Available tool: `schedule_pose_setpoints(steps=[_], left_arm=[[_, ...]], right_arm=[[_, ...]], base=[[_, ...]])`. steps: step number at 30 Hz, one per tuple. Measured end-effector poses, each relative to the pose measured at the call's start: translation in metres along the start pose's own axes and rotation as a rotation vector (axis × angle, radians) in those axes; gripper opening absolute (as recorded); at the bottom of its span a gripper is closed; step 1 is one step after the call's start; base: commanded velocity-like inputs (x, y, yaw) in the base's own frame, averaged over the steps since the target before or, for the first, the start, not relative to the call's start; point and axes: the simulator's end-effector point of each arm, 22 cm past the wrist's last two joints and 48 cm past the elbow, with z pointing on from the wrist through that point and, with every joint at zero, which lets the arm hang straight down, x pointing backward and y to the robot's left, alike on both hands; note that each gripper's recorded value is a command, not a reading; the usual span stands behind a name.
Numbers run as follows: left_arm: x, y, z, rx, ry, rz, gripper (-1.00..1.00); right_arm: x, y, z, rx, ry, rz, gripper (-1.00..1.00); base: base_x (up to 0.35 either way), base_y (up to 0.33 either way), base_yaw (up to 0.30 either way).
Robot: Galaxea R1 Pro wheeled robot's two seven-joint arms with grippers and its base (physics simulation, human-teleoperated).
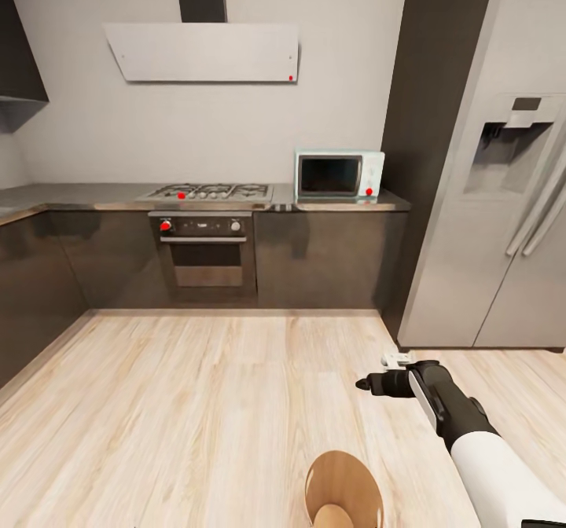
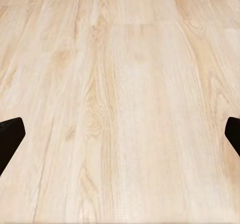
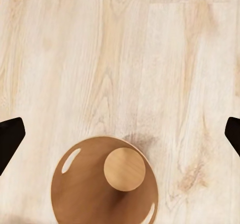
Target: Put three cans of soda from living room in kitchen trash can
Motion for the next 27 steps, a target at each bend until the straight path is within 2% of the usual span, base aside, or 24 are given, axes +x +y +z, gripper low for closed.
schedule_pose_setpoints(steps=[11, 13, 15, 16, 18, 27], left_arm=[[0.023, -0.001, 0.008, 0.000, 0.002, 0.000, 1.00], [0.027, -0.001, 0.010, 0.000, 0.003, 0.000, 1.00], [0.031, -0.002, 0.011, 0.001, 0.003, 0.001, 1.00], [0.033, -0.002, 0.012, 0.002, 0.003, 0.000, 1.00], [0.037, -0.003, 0.013, 0.003, 0.002, 0.000, 1.00], [0.055, -0.004, 0.020, 0.005, 0.001, -0.001, 1.00]], right_arm=[[0.020, -0.006, 0.018, 0.004, 0.011, 0.001, 1.00], [0.049, -0.011, 0.031, 0.013, 0.068, 0.017, 1.00], [0.061, -0.013, 0.037, 0.013, 0.088, 0.023, 1.00], [0.082, -0.015, 0.044, 0.015, 0.129, 0.033, 1.00], [0.103, -0.017, 0.053, 0.015, 0.165, 0.044, 1.00], [0.164, -0.030, 0.079, 0.020, 0.224, 0.057, 1.00]], base=[[0.000, 0.000, 0.000], [0.000, 0.000, 0.000], [0.000, 0.000, 0.000], [0.000, 0.000, 0.000], [0.000, 0.000, 0.000], [0.000, 0.000, 0.000]])
